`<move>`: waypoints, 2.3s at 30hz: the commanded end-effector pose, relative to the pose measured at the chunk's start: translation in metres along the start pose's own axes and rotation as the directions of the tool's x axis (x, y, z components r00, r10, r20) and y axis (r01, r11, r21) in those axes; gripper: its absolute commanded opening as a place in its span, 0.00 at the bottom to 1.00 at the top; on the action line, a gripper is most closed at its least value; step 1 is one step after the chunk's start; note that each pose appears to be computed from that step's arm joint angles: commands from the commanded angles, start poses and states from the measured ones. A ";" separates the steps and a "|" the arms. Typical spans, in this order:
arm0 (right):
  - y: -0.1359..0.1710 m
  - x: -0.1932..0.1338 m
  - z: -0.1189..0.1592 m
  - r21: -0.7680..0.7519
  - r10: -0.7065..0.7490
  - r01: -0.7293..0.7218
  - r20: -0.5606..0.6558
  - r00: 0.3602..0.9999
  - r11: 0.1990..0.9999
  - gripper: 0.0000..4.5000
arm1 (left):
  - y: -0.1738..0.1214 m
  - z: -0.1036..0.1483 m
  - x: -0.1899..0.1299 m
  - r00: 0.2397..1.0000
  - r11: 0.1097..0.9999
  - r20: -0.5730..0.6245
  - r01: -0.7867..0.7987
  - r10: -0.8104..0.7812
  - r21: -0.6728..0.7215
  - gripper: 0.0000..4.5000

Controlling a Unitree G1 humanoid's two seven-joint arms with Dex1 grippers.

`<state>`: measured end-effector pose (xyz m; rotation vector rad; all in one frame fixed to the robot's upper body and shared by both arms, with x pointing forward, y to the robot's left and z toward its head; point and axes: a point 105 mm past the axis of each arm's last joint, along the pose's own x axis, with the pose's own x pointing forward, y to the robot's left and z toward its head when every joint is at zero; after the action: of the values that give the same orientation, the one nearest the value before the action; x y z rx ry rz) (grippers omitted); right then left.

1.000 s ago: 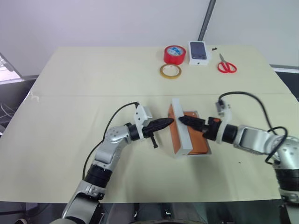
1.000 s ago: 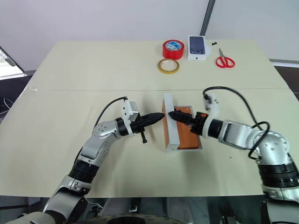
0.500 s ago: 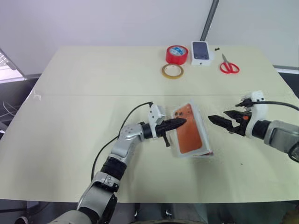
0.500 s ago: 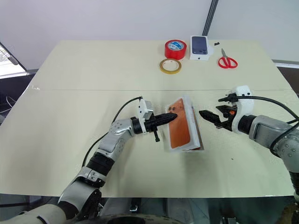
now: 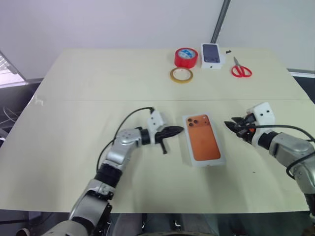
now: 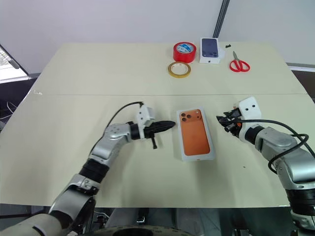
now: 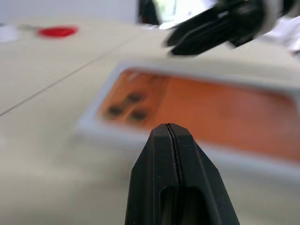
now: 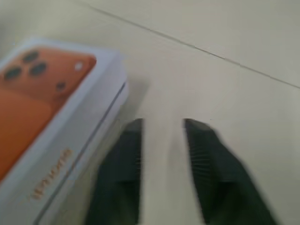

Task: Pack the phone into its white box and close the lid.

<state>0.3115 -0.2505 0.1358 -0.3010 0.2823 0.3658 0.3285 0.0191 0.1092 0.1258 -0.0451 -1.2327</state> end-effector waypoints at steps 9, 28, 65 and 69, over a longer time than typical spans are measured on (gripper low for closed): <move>0.021 -0.009 0.003 -0.169 0.106 -0.102 0.012 0.994 0.980 0.01 | -0.026 -0.015 0.028 0.986 0.991 -0.107 0.118 -0.124 -0.058 0.00; 0.050 -0.004 -0.002 -0.231 0.159 -0.158 -0.015 0.987 0.960 0.01 | -0.037 0.010 0.050 0.978 0.982 -0.100 0.187 -0.184 0.025 0.00; 0.039 0.005 -0.021 -0.338 0.095 -0.136 -0.134 0.986 0.931 0.01 | -0.021 0.002 0.047 0.992 0.997 -0.102 0.078 -0.074 0.030 0.00; 0.027 0.002 -0.017 -0.363 0.059 -0.104 -0.131 0.990 0.926 0.01 | -0.015 0.001 0.042 0.993 0.998 -0.107 0.053 -0.050 0.026 0.00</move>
<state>0.2949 -0.2276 0.0967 -0.6479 0.3950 0.5046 0.3246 -0.0274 0.0953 0.2324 0.0743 -1.2875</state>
